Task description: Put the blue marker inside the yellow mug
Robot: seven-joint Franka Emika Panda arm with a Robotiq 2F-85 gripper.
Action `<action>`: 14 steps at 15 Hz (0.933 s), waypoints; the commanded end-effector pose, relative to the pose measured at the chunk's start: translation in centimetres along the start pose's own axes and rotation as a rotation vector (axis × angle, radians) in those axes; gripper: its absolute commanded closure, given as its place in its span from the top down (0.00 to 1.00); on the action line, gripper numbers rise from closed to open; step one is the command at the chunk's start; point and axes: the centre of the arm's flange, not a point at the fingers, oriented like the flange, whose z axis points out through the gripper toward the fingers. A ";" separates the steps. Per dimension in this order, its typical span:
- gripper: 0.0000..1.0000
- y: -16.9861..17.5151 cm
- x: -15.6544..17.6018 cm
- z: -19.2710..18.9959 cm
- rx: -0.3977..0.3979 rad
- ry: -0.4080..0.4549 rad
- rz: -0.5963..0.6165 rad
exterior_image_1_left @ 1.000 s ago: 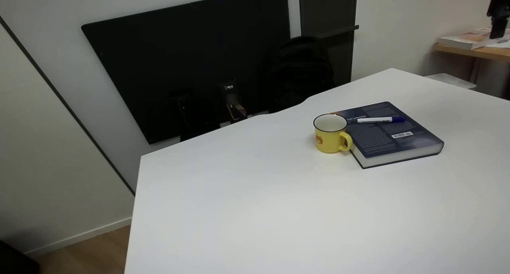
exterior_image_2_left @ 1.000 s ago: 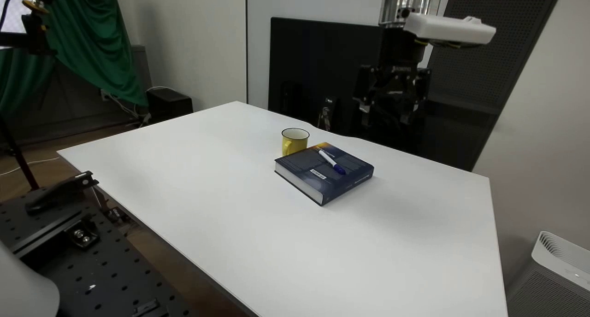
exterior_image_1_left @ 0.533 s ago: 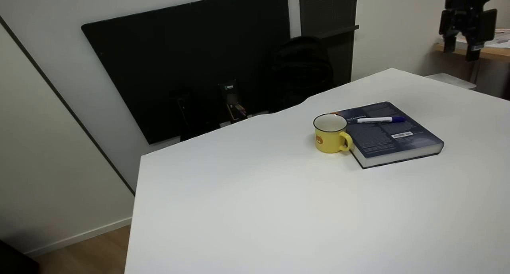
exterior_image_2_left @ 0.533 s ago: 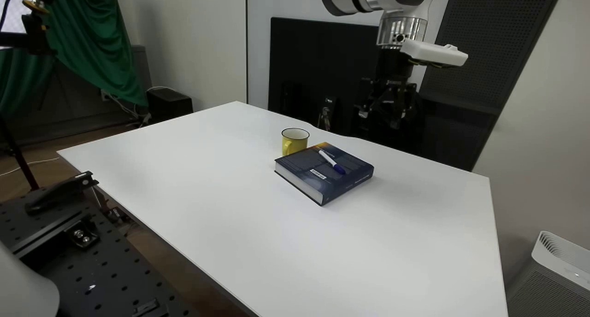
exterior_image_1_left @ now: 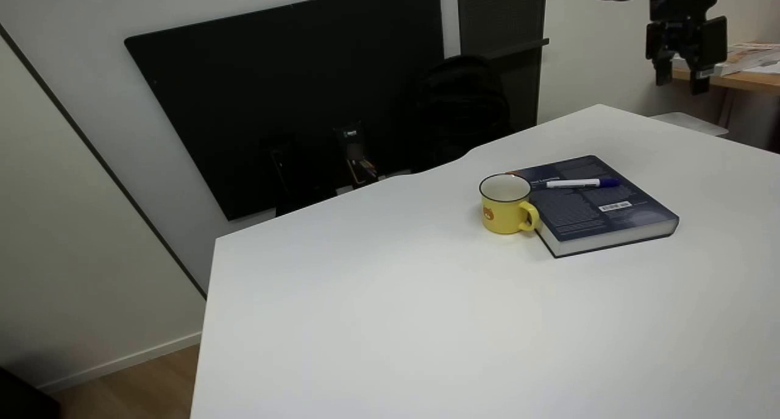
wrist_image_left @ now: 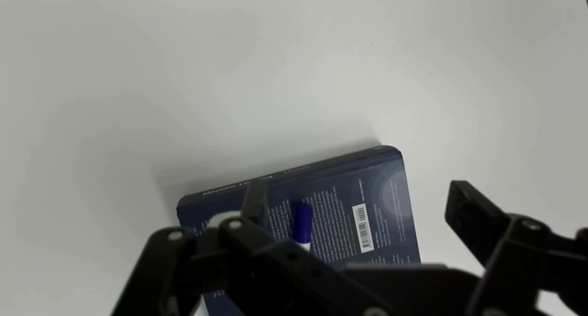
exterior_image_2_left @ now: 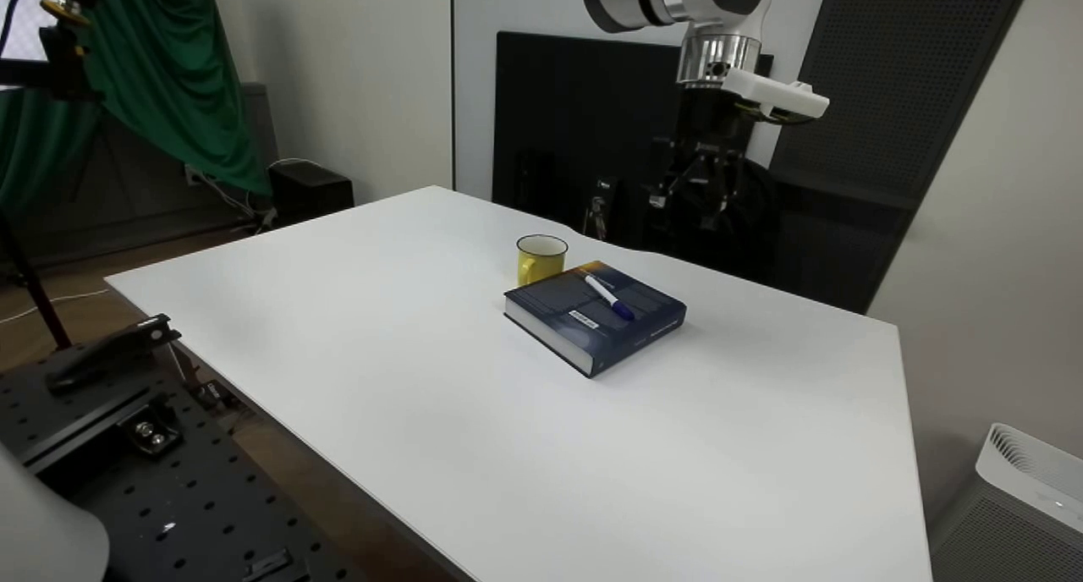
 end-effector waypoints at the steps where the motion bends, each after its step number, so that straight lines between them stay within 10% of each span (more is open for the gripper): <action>1: 1.00 0.0 -0.1 0.0 0.000 -0.002 0.000; 14: 1.00 1.7 5.2 6.5 -0.021 0.006 -0.076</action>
